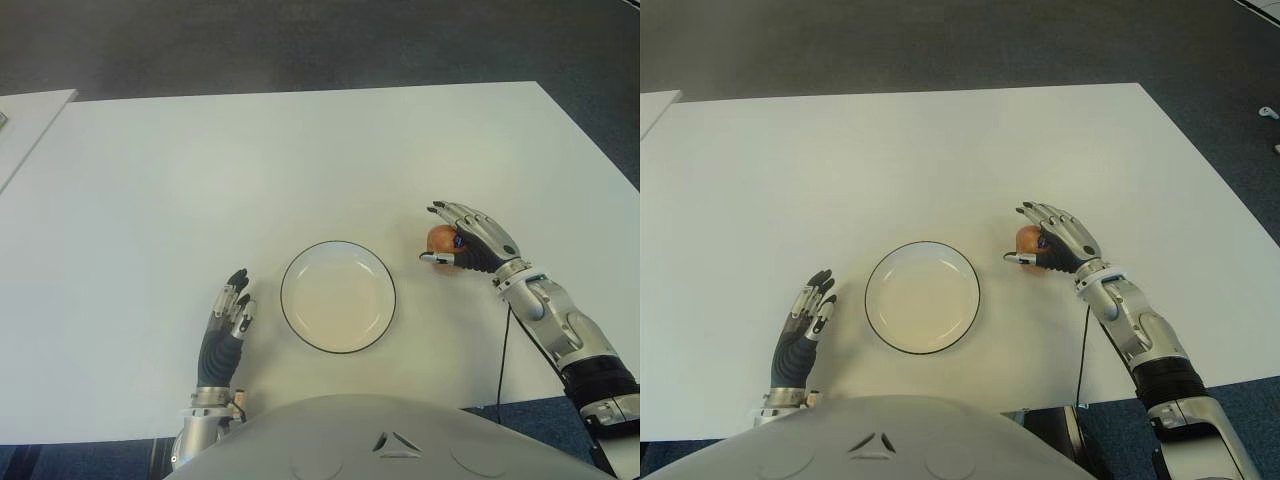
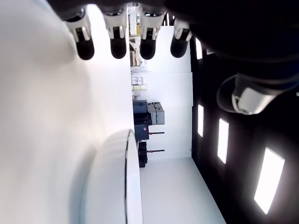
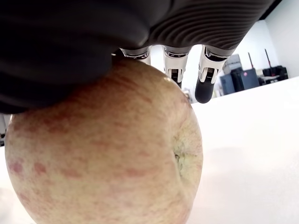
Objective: Put the apples into the plate.
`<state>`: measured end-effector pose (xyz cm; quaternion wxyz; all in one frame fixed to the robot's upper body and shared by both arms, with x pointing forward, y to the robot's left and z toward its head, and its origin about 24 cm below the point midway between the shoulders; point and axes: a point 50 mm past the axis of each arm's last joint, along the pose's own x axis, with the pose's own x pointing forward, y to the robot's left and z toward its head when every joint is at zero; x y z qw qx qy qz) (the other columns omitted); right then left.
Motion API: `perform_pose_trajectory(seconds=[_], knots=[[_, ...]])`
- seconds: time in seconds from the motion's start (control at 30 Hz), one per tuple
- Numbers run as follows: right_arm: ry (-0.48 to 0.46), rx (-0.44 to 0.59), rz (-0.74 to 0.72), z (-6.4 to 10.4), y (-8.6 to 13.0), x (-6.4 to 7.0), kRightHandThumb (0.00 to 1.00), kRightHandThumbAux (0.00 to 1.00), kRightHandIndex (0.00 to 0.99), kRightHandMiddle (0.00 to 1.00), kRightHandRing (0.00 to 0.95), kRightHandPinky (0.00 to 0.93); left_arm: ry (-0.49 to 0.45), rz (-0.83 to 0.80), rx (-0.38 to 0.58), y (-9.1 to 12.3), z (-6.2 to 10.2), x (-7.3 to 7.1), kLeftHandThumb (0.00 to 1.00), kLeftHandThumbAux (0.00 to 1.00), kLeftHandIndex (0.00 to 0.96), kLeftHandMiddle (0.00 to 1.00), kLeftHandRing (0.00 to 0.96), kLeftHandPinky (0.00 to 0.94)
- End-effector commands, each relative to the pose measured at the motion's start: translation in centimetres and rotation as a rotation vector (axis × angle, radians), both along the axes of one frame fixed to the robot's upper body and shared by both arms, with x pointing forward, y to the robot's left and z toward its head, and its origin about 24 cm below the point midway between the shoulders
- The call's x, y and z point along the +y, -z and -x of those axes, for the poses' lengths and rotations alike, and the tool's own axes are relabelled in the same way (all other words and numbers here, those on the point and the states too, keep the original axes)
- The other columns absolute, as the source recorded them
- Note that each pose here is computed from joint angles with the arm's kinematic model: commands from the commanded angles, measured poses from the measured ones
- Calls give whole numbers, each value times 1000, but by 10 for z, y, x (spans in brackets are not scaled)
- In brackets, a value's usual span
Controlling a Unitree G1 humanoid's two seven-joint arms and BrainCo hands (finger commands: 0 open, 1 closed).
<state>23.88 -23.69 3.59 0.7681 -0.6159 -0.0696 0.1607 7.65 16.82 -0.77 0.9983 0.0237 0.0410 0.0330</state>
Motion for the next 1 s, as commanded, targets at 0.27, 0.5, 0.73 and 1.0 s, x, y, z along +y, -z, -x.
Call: perform_pose_trajectory(seconds=[0.27, 0.5, 0.73, 1.0], knots=[[-5, 52, -4, 5, 17, 4, 253, 170, 0, 0, 0, 0, 14, 0, 2, 0, 3, -1, 11, 370, 0, 0, 0, 3], [-4, 65, -3, 5, 27, 7, 255, 169, 0, 0, 0, 0, 10, 11, 17, 0, 3, -1, 11, 384, 0, 0, 0, 2], [6, 80, -9, 3, 39, 10, 257, 172, 0, 0, 0, 0, 13, 26, 14, -5, 4, -4, 3, 402, 0, 0, 0, 0], [15, 65, -15, 0, 47, 16, 274, 178, 0, 0, 0, 0, 7, 47, 27, -7, 6, -3, 1, 402, 0, 0, 0, 0]])
